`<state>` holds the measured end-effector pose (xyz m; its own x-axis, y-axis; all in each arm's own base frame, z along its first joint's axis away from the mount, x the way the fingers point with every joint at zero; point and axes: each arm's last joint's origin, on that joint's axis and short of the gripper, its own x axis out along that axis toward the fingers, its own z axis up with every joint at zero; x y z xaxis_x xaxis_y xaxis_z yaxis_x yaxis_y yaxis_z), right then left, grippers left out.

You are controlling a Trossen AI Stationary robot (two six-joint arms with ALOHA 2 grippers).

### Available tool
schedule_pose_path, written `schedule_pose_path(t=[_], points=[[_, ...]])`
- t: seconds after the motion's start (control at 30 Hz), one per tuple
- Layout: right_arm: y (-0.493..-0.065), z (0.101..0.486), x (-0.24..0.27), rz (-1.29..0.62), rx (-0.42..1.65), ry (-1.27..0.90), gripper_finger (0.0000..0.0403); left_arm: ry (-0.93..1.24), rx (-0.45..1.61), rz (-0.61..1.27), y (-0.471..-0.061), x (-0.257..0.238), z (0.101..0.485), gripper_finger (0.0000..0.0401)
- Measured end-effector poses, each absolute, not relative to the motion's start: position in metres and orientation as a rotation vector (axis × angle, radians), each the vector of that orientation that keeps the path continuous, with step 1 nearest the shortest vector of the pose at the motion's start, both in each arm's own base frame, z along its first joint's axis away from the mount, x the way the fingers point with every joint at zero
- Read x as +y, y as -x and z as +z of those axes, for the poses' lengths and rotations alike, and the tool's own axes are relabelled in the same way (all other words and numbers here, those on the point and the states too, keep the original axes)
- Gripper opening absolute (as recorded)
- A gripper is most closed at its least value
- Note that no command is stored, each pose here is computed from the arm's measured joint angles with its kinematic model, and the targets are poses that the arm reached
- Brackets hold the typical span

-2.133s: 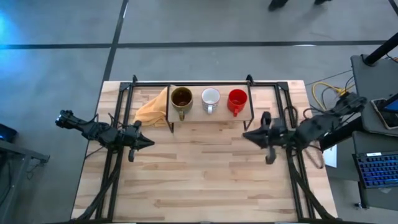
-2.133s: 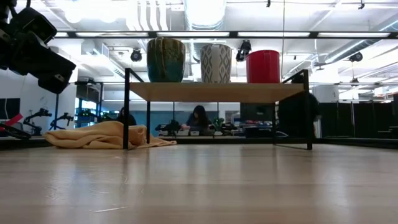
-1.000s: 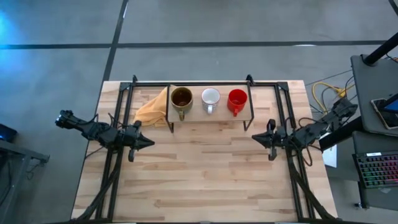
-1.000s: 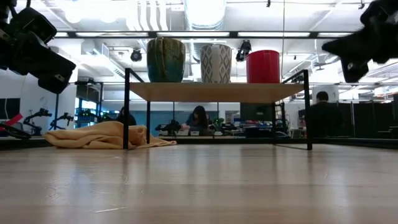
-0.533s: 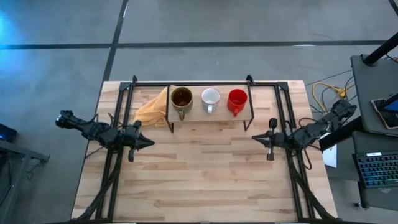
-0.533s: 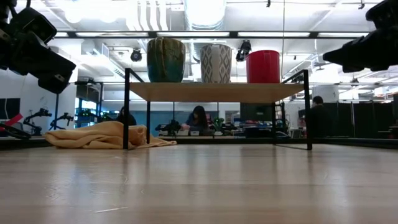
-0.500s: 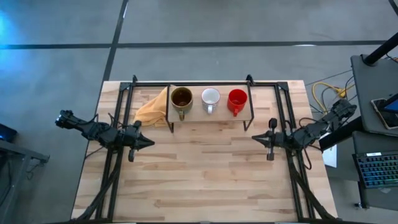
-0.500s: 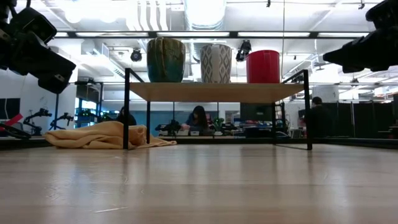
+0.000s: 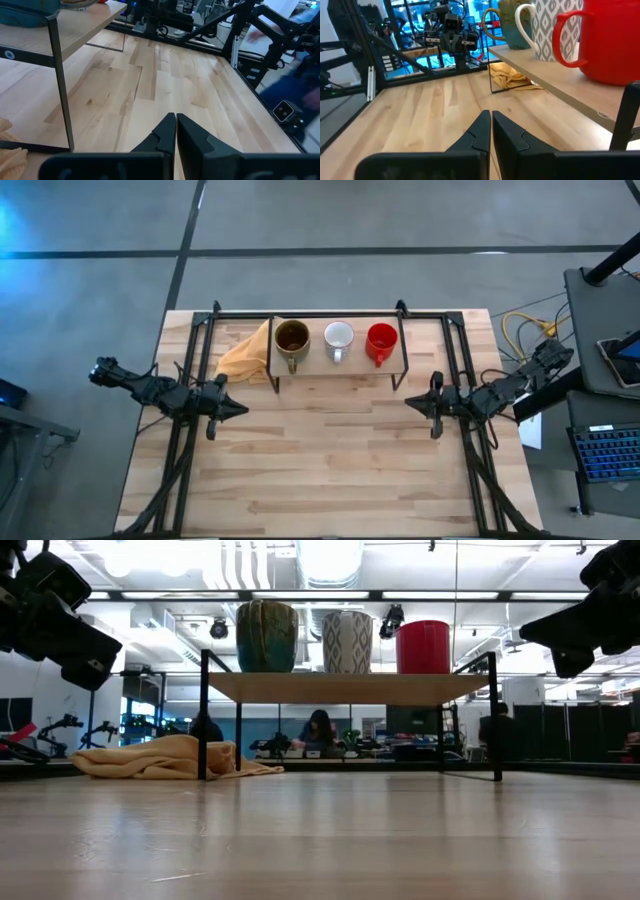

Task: Stack small to large cups/mugs on shelf
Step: Return to Home Position

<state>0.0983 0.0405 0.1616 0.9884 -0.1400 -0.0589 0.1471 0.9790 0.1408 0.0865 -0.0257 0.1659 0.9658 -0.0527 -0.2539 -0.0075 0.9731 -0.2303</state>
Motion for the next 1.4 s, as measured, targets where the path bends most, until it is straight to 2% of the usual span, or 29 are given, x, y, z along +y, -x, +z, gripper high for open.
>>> schedule_pose_path(t=[1.4], points=[[-0.0983, 0.1619, 0.0405, -0.144, 0.049, -0.137, 0.0011, 0.232, 0.262, -0.023, -0.0865, -0.0257, 0.1659, 0.0000]])
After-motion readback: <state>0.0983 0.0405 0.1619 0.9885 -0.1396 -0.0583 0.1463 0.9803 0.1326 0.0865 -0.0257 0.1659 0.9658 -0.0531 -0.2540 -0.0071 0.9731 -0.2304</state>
